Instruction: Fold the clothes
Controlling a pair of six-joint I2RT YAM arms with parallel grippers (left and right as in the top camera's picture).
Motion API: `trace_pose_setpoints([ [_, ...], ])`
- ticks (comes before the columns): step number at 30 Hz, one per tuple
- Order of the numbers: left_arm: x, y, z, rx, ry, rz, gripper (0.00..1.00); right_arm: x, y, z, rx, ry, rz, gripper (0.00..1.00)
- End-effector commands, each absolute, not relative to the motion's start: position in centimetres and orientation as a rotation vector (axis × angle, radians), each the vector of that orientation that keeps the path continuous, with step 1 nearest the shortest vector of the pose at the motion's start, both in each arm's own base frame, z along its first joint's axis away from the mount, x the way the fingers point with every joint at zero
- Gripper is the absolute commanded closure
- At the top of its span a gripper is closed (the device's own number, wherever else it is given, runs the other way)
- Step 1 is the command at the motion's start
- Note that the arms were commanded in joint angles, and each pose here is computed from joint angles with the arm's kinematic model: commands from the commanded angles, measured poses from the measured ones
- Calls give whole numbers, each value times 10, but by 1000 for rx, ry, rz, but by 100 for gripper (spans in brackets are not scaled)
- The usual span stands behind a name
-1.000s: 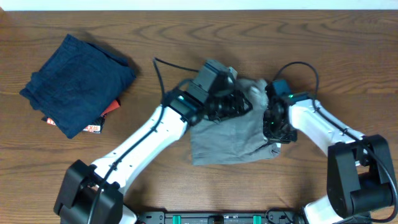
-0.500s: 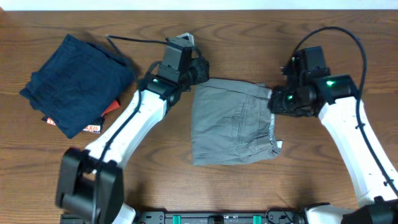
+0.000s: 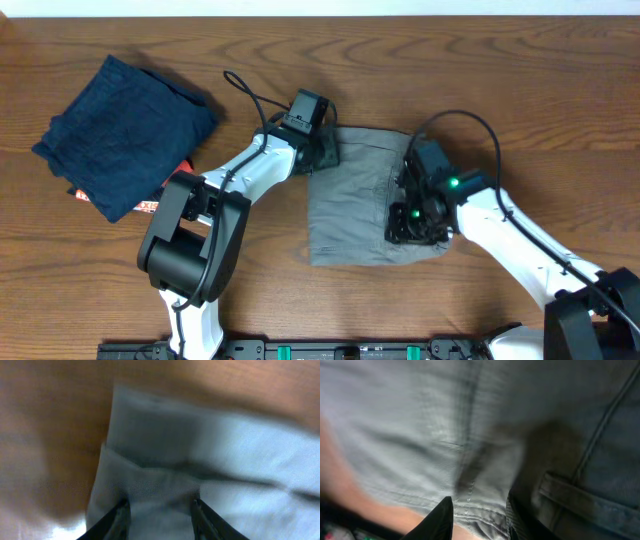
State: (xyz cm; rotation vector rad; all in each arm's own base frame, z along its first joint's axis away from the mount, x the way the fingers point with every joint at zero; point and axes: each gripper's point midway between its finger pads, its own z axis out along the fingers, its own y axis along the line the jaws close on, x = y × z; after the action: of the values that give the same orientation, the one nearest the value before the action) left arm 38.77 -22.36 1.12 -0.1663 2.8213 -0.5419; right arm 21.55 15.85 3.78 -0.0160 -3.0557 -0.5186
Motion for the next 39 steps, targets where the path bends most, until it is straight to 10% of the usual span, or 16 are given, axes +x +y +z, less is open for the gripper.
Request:
trace_pose_setpoints([
  [1,363,-220,1,-128,2938,-508,55,198,147,12,-215,-3017,-434,66],
  [14,213,-190,21,-310,3598,-456,55,303,49,4,-601,-3482,-109,67],
  [21,244,-199,68,-176,3328,-594,50,335,58,23,-418,-3623,-215,63],
  [24,283,-195,88,-107,3091,-531,21,331,60,21,-402,-3607,-226,60],
  [30,336,-206,99,152,2829,-519,2,328,67,20,-376,-3585,-283,55],
  [39,346,-238,44,212,2886,-698,2,324,66,18,-374,-3568,-272,51],
])
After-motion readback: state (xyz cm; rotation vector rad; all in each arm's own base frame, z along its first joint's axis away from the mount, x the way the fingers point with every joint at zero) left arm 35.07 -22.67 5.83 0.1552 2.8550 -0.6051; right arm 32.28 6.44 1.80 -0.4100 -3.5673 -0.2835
